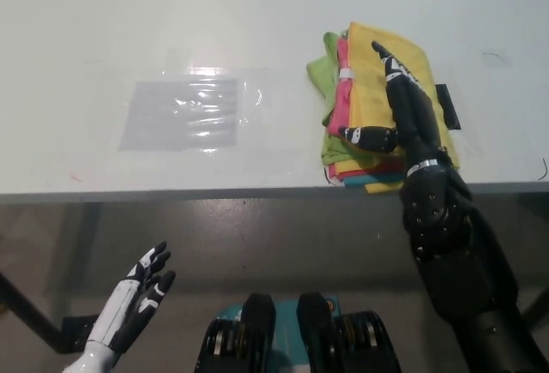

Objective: A stack of folded microfibre clothes with a single fold is kept infront of the robot. the robot uses its right hand to grab one end of the clothes and pulla it away from the other end to unfold

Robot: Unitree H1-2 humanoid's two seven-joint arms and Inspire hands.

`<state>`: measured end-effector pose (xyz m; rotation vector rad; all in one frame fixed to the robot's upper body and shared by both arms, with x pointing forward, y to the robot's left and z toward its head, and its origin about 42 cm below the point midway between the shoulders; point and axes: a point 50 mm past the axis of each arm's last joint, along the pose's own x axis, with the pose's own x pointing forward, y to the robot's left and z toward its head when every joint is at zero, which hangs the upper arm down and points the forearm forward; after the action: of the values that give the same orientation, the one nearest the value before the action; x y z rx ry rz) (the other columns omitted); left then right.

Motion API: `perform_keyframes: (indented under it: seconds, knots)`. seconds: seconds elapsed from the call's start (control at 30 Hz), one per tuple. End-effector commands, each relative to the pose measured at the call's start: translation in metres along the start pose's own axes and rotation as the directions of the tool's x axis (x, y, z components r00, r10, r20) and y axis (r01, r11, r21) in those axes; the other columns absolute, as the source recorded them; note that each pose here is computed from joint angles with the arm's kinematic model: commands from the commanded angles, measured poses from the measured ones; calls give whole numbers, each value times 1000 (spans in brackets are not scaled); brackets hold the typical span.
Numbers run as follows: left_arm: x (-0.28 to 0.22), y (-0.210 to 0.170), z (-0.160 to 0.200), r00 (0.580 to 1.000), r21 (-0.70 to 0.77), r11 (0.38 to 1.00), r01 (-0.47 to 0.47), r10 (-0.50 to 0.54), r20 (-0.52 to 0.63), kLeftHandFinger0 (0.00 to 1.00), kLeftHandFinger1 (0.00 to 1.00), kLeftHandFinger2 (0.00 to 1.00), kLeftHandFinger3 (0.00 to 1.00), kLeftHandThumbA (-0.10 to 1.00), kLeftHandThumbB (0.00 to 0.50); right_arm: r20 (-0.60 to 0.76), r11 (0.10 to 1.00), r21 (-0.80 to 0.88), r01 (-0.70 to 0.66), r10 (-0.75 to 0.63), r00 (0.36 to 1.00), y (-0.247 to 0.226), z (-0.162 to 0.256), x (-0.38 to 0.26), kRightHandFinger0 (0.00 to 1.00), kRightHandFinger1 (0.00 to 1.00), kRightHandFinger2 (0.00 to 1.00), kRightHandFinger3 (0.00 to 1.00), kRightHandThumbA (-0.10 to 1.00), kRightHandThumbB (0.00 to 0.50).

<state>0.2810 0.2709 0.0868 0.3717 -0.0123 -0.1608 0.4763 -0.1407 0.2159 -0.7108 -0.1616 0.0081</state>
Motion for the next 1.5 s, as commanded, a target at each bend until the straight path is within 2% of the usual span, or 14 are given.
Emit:
perform_keyframes:
  seconds: [0.0, 0.2, 0.27, 0.3, 0.37, 0.43, 0.5, 0.57, 0.63, 0.7, 1.03, 1.13, 1.23, 1.47]
  knots:
    - [9, 9, 12, 999, 43, 999, 8, -10, 42, 1000, 1000, 1000, 1000, 907, 323, -28, 994, 105, 40, -37, 999, -15, 7, 17, 1000, 1000, 1000, 1000, 978, 272]
    - [12, 9, 11, 999, 33, 999, 10, -11, 52, 1000, 1000, 1000, 1000, 879, 320, -115, 984, 173, 49, -29, 993, -18, -22, 24, 1000, 1000, 1000, 1000, 967, 283]
    - [12, 9, 11, 999, 34, 999, 12, -13, 46, 1000, 1000, 1000, 1000, 880, 320, -139, 987, 153, 54, -33, 990, -20, -27, 24, 833, 912, 1000, 1000, 982, 278]
    - [12, 9, 12, 999, 35, 999, 13, -14, 47, 1000, 1000, 1000, 1000, 877, 310, -150, 986, 149, 69, -47, 988, -22, -27, 24, 310, 319, 453, 652, 816, 181]
    - [14, 9, 13, 998, 40, 999, 11, -13, 55, 1000, 1000, 1000, 1000, 876, 305, -171, 980, 164, 110, -82, 982, -27, -25, 24, 5, 8, 117, 337, 618, 119]
    - [15, 11, 14, 999, 43, 999, 8, -10, 51, 1000, 1000, 1000, 1000, 886, 311, -154, 965, 206, 165, -134, 979, -30, -21, 24, 0, 0, 3, 150, 529, 43]
    - [15, 12, 14, 999, 44, 999, 8, -11, 50, 1000, 1000, 1000, 1000, 888, 311, -146, 955, 233, 185, -154, 977, -31, -20, 24, 0, 0, 128, 86, 528, 18]
    - [17, 12, 14, 999, 46, 999, 10, -12, 50, 1000, 1000, 1000, 1000, 890, 309, -136, 939, 273, 208, -177, 975, -35, -19, 23, 0, 102, 388, 179, 518, 0]
    - [17, 12, 13, 999, 46, 999, 9, -12, 47, 1000, 1000, 1000, 1000, 881, 303, -123, 930, 289, 228, -200, 972, -39, -21, 21, 54, 350, 703, 457, 589, 0]
    - [18, 13, 14, 999, 46, 999, 11, -13, 47, 1000, 1000, 1000, 1000, 876, 305, -116, 926, 295, 237, -212, 970, -40, -22, 20, 135, 468, 786, 593, 608, 0]
    - [23, 15, 18, 999, 65, 998, 18, -21, 46, 1000, 1000, 1000, 1000, 888, 306, -113, 882, 376, 284, -261, 959, -49, -24, 20, 263, 577, 810, 572, 587, 2]
    - [23, 15, 18, 999, 66, 998, 18, -21, 42, 1000, 1000, 1000, 1000, 889, 303, -104, 831, 453, 322, -310, 945, -53, -29, 17, 108, 359, 593, 453, 447, 0]
    - [23, 14, 18, 999, 62, 998, 20, -22, 41, 1000, 1000, 1000, 1000, 886, 301, -206, 660, 630, 410, -368, 907, -59, -40, 14, 0, 179, 438, 350, 514, 0]
    - [22, 17, 16, 999, 76, 997, 16, -19, 44, 1000, 1000, 1000, 1000, 895, 300, -496, 221, 756, 617, -421, 759, -84, -105, 8, 0, 255, 652, 698, 612, 0]
